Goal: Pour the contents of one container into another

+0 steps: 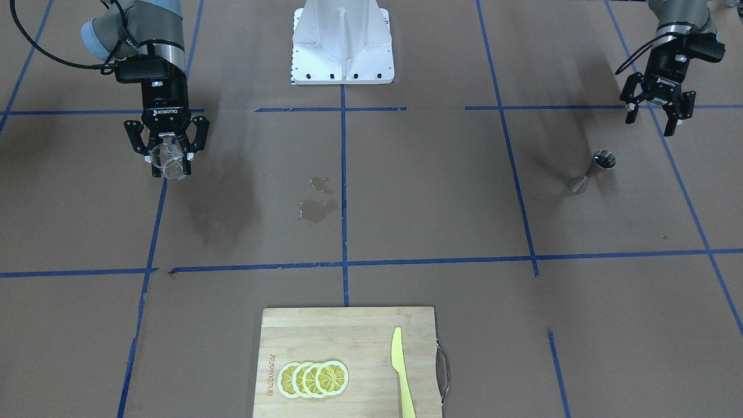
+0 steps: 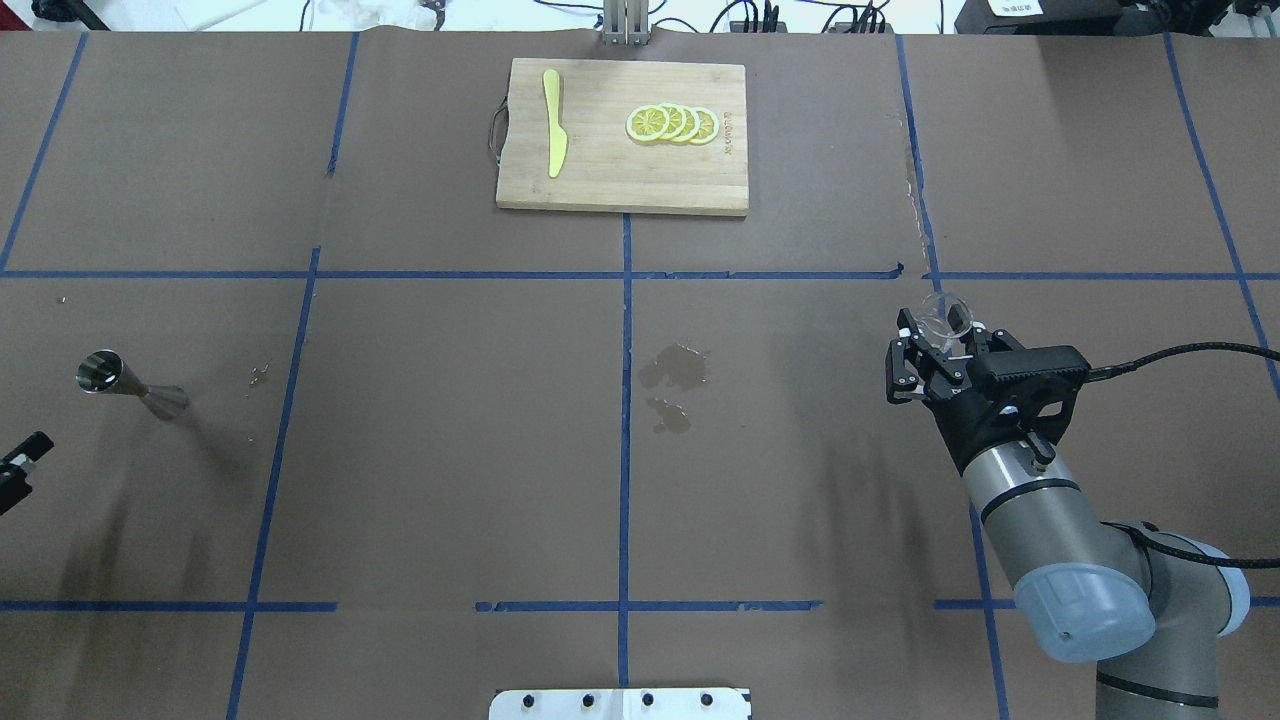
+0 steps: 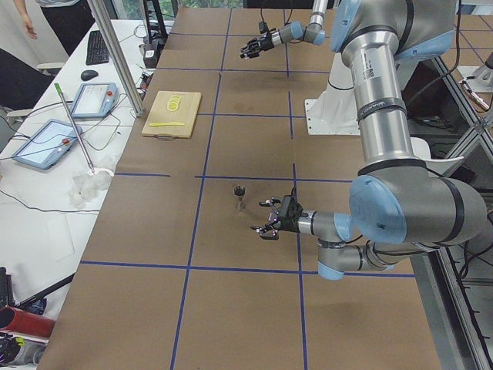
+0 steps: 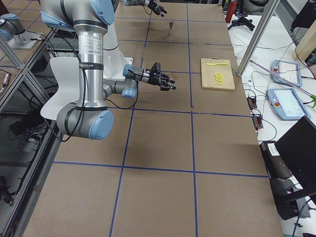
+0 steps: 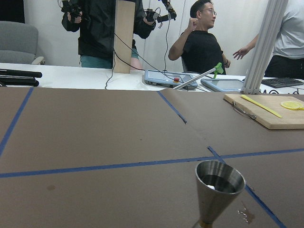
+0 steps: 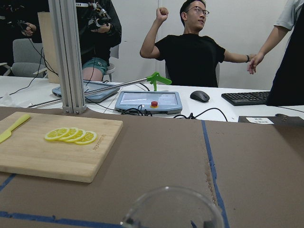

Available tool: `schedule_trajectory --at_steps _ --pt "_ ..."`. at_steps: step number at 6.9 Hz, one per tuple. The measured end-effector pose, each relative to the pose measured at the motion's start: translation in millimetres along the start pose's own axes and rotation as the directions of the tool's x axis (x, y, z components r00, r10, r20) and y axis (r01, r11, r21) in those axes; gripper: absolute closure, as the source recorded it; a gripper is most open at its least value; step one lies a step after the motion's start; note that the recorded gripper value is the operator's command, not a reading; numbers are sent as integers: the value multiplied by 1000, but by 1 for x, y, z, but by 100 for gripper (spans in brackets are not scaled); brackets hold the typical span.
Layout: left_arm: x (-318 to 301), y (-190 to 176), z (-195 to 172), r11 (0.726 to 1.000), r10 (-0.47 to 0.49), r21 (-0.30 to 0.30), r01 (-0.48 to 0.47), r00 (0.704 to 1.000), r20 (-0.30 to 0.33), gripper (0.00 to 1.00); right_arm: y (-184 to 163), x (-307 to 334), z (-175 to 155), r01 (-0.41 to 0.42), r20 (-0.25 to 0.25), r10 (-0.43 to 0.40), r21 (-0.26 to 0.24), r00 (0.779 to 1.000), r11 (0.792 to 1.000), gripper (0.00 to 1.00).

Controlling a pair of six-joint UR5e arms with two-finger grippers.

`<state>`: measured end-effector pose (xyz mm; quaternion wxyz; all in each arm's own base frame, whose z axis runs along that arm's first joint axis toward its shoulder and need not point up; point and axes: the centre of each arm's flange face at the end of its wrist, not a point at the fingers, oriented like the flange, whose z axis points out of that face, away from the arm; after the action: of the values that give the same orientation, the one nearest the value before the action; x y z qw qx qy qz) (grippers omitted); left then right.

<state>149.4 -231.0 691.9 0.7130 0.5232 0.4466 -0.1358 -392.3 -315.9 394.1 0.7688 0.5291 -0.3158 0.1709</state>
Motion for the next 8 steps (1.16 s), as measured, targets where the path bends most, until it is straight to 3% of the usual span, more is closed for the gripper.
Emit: schedule_trajectory --at_steps 5,7,8 --pt "-68 -14 -19 998 -48 -45 49 998 31 0 3 8 -1 -43 34 43 -1 998 999 100" --pt "-75 -25 23 995 -20 -95 31 993 115 0 4 10 0 -41 40 42 -15 998 999 100" --pt "-70 -37 64 992 -18 -121 36 989 144 0 4 11 0 -39 41 40 -19 998 999 100"
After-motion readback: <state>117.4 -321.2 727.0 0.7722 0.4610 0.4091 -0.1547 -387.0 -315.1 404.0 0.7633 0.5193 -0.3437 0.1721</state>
